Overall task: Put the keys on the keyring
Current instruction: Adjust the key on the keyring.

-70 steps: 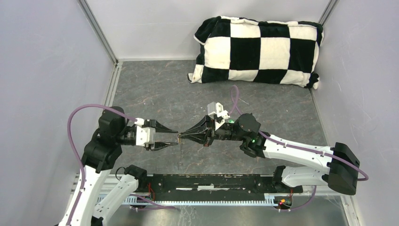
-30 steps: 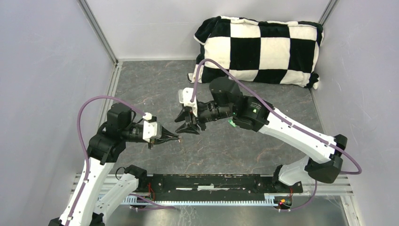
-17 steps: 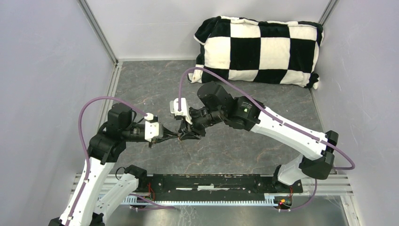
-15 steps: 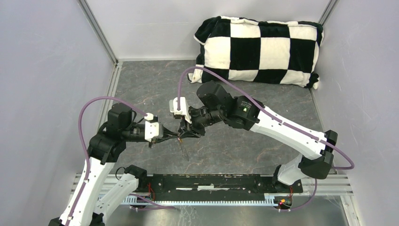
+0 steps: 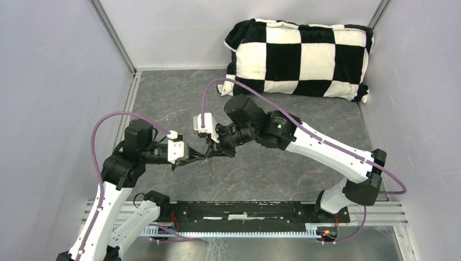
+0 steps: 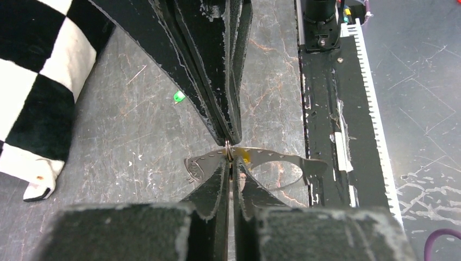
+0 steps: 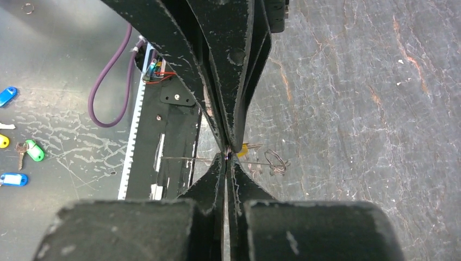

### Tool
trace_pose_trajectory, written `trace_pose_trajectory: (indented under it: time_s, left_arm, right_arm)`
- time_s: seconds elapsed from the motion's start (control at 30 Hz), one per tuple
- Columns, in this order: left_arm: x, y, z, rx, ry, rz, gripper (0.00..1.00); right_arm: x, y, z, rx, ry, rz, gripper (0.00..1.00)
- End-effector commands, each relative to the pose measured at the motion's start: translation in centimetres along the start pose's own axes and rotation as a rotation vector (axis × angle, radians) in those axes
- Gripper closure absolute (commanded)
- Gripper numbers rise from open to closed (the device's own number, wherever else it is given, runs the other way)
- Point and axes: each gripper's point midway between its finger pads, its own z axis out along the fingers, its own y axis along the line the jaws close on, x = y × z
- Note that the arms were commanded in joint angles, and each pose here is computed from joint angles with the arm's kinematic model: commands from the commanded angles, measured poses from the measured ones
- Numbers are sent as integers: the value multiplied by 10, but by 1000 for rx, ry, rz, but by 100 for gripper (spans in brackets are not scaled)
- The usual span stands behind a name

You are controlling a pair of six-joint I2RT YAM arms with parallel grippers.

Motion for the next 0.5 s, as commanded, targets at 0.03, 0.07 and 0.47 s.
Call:
trace_pose_trajectory:
  time_s: [0.03, 0.07, 0.47]
  left_arm:
    - [-11, -3, -1, 13, -38, 61, 61]
    - [-11, -2, -2, 2, -33, 68, 53]
    - [-3, 3, -5, -123, -71, 134, 55]
  right_arm:
    - [-22, -13, -10, 90, -85, -18, 100]
    - [-26, -16, -14, 103, -117, -12, 100]
    - [-44, -2, -48, 38, -601, 124, 100]
